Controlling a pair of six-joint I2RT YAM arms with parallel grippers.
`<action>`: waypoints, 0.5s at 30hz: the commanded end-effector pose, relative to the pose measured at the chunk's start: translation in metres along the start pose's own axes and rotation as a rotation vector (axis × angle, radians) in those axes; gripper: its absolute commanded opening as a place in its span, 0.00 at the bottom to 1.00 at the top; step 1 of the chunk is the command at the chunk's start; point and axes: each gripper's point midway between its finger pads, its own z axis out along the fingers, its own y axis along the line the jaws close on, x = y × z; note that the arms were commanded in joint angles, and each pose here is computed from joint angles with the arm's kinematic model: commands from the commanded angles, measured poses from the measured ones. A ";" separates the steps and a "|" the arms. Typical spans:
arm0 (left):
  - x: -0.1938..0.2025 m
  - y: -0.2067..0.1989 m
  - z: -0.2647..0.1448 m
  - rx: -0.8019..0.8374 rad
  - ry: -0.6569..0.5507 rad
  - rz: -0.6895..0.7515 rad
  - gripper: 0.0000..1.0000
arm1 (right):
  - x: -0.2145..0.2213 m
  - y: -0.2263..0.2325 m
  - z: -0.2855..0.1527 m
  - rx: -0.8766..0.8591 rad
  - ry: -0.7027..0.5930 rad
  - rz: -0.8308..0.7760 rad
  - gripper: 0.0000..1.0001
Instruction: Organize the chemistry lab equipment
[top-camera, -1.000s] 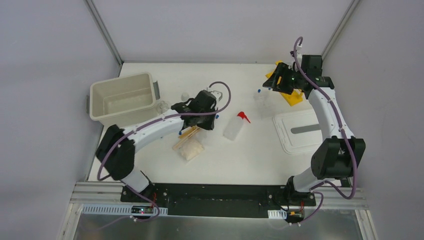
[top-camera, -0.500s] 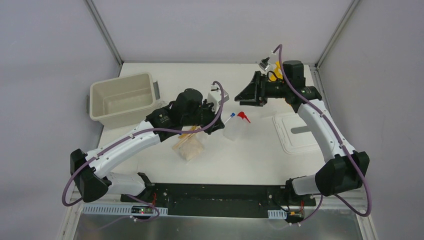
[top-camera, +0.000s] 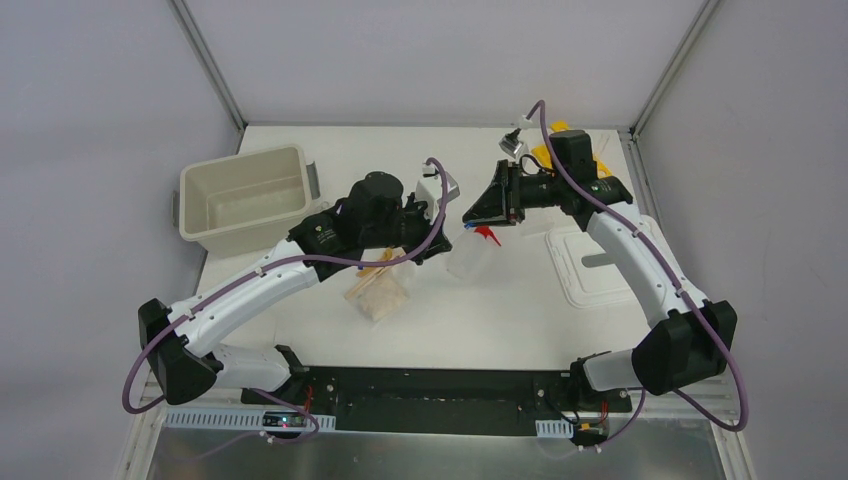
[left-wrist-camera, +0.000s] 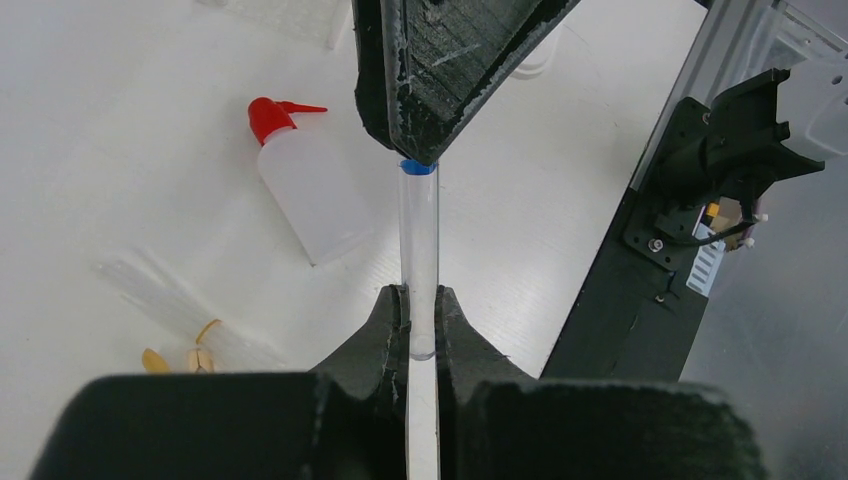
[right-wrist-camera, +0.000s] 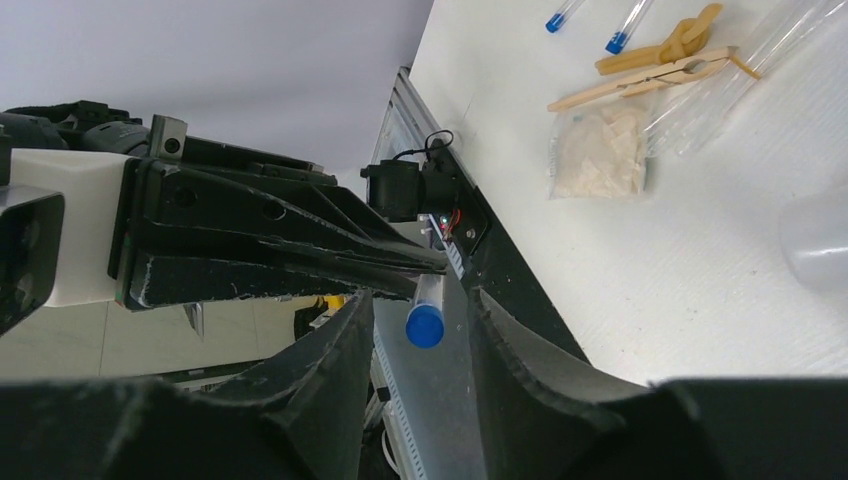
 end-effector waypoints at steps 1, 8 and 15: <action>-0.021 -0.005 -0.005 0.012 -0.067 0.040 0.00 | 0.011 0.018 -0.002 -0.075 0.045 -0.036 0.40; -0.019 -0.002 -0.006 -0.003 -0.068 0.033 0.00 | 0.015 0.019 -0.001 -0.092 0.070 -0.014 0.35; -0.019 -0.003 -0.006 -0.002 -0.073 0.029 0.00 | 0.012 0.016 0.000 -0.061 0.071 -0.026 0.21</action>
